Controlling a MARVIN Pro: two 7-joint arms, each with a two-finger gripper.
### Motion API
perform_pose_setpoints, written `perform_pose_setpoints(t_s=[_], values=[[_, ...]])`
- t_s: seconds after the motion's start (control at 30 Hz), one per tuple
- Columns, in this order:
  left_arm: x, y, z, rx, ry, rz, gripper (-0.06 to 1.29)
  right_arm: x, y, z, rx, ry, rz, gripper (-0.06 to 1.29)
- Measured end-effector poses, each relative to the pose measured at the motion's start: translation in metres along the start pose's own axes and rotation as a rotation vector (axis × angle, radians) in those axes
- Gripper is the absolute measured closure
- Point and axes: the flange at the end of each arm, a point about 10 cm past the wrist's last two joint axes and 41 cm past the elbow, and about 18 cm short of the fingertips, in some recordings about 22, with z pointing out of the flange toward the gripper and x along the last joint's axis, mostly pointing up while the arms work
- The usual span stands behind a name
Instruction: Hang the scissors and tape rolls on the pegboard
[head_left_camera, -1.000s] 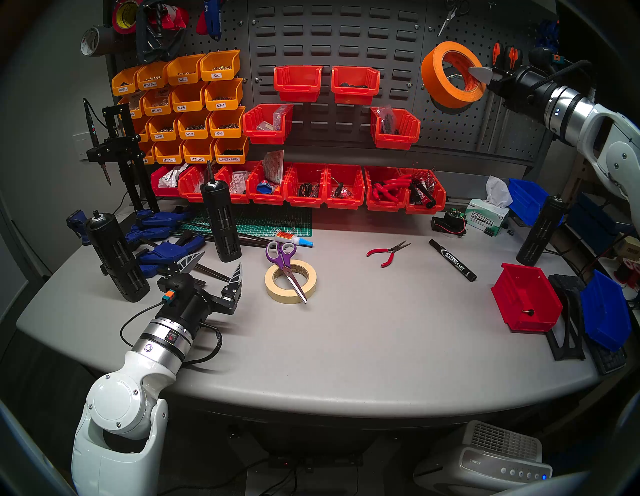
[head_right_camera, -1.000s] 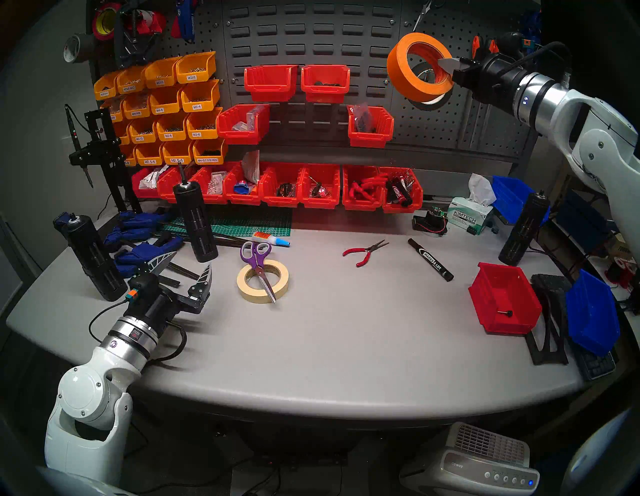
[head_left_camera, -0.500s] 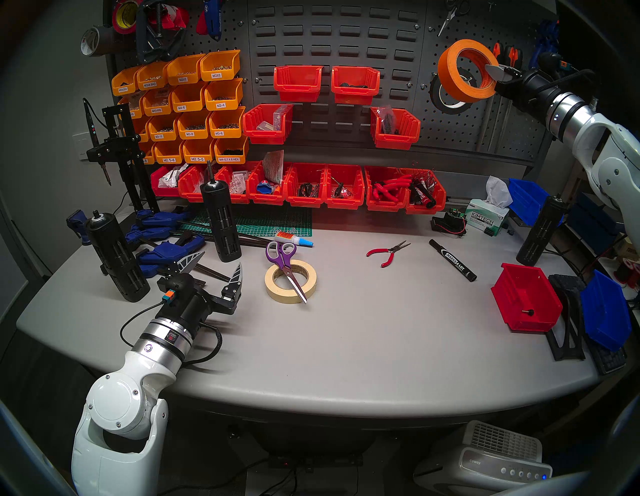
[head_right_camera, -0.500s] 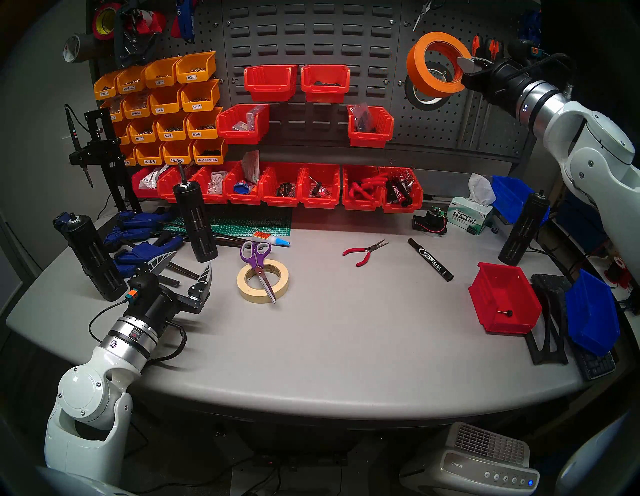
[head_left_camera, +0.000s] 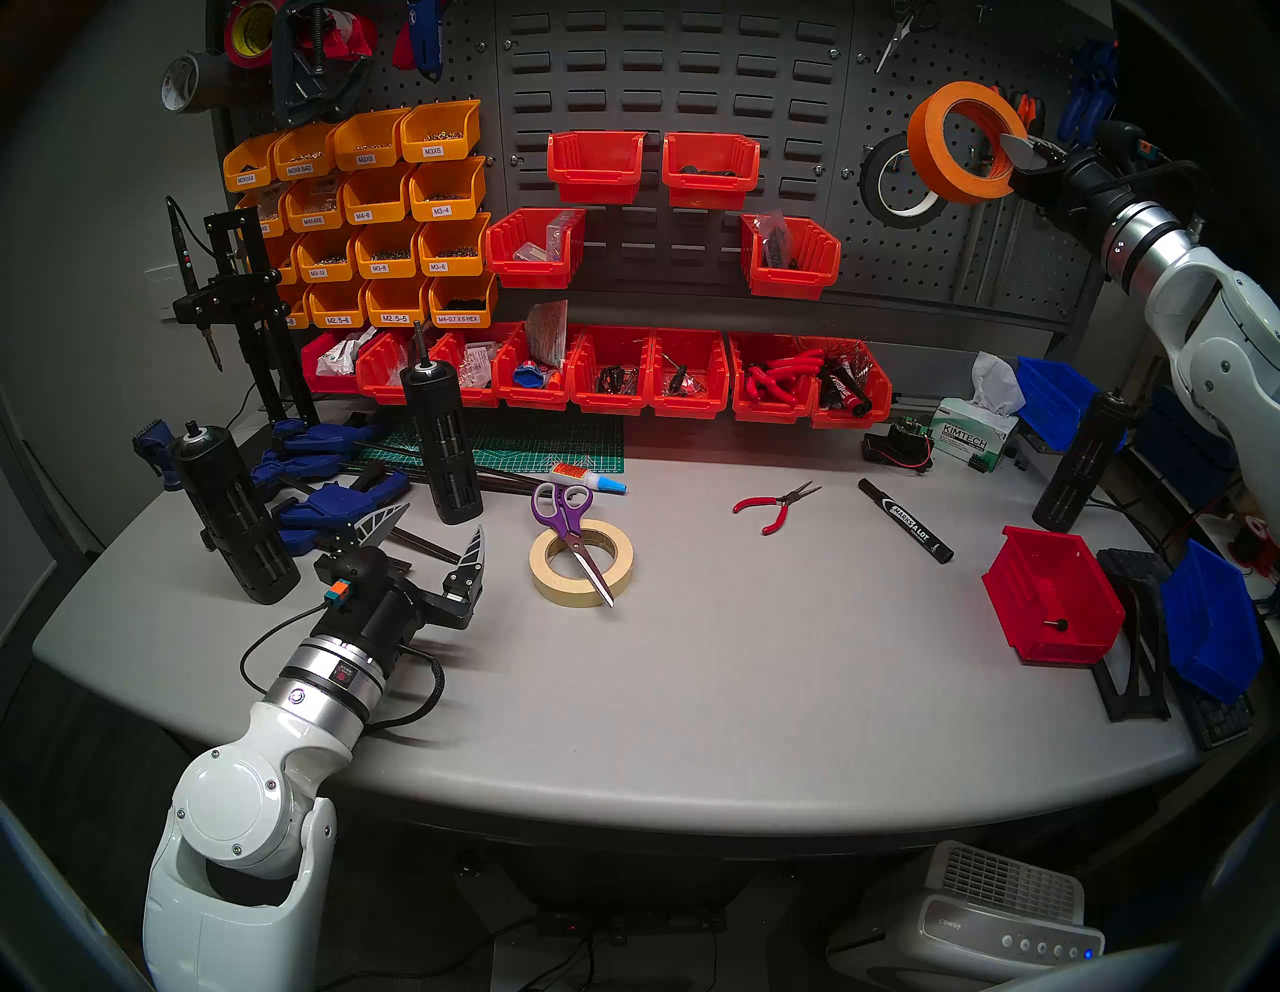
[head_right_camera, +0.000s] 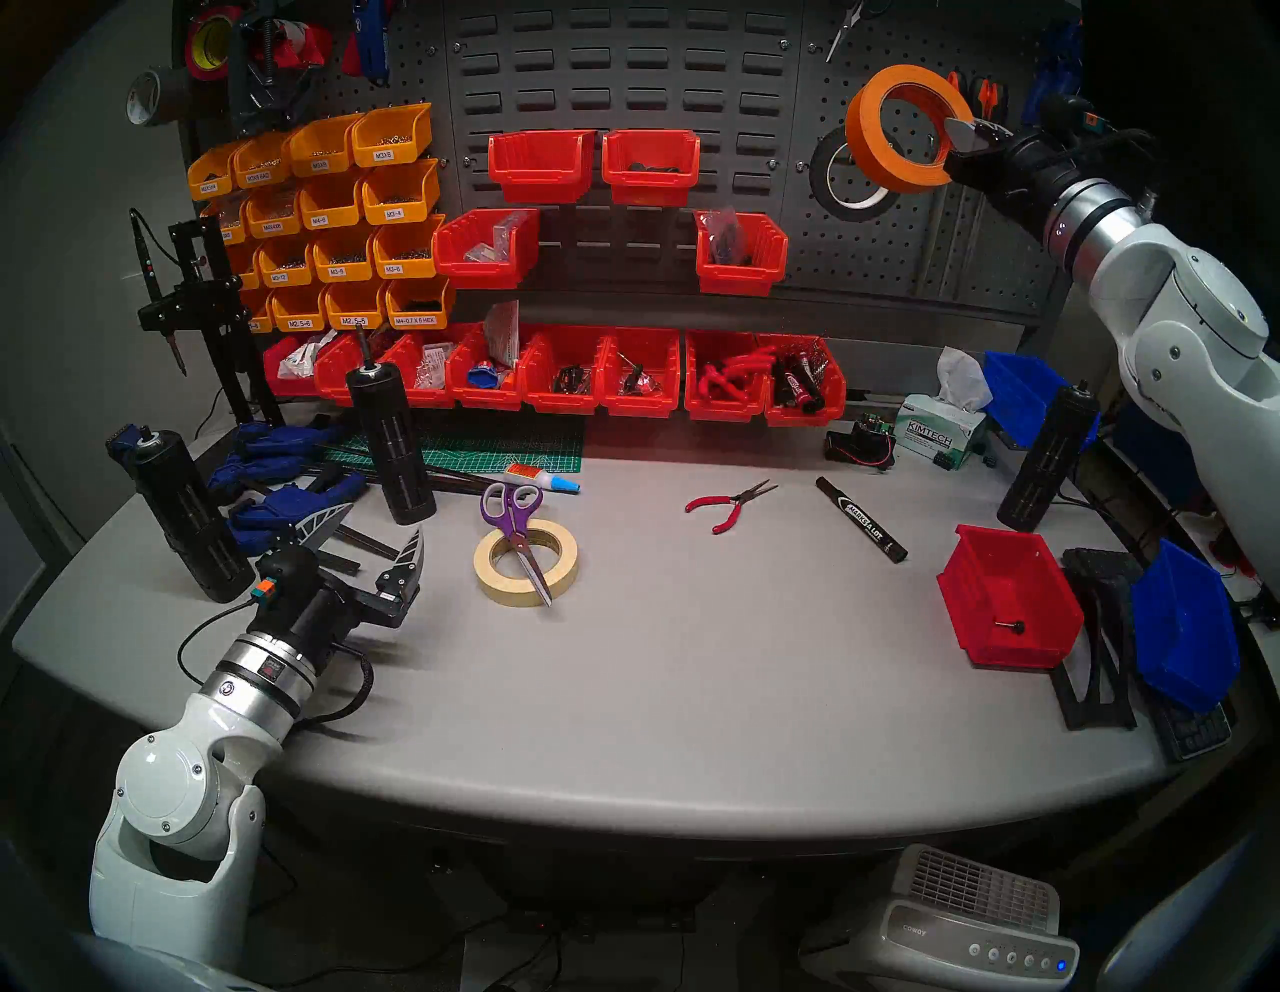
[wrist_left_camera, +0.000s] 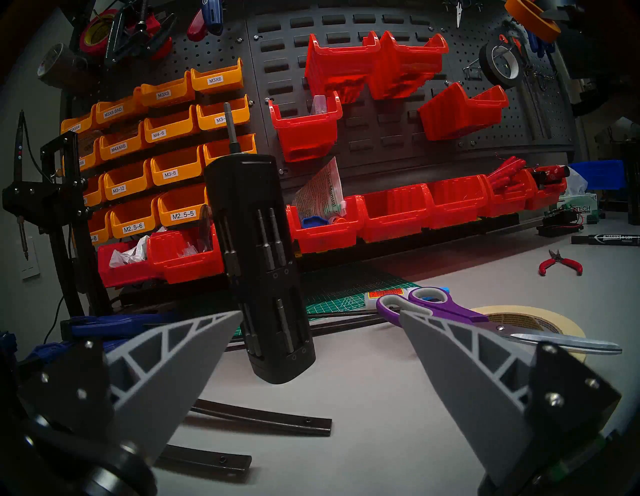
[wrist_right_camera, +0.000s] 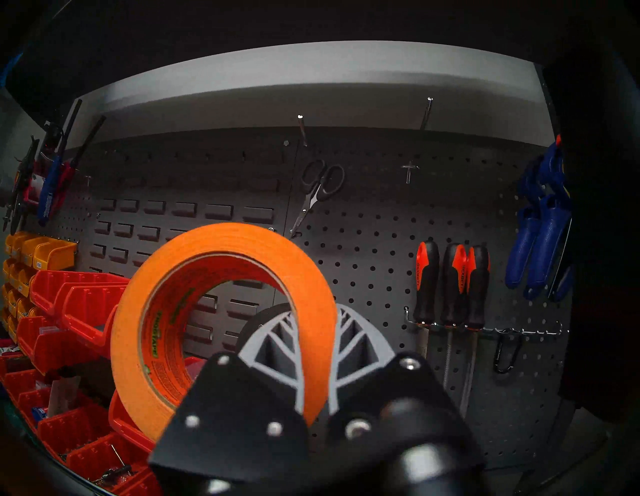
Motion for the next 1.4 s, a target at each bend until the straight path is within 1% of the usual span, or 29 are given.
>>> perform_pose_setpoints(t_s=[0.23,0.53,0.7,0.9,1.1,1.4], values=[[0.0,0.0,0.0,0.0,0.0,0.0,0.0,-0.008,-0.005,-0.007,0.027,-0.008,0.0,1.2],[0.0,0.0,0.0,0.0,0.0,0.0,0.0,-0.019,-0.007,-0.01,0.034,-0.031,-0.003,1.2],[0.0,0.0,0.0,0.0,0.0,0.0,0.0,-0.025,-0.007,-0.009,0.022,-0.044,-0.009,1.2],[0.0,0.0,0.0,0.0,0.0,0.0,0.0,-0.035,-0.002,-0.006,-0.003,-0.059,-0.029,1.2],[0.0,0.0,0.0,0.0,0.0,0.0,0.0,-0.042,0.002,-0.004,-0.02,-0.063,-0.029,1.2],[0.0,0.0,0.0,0.0,0.0,0.0,0.0,-0.038,0.006,-0.001,-0.034,-0.035,-0.019,1.2]])
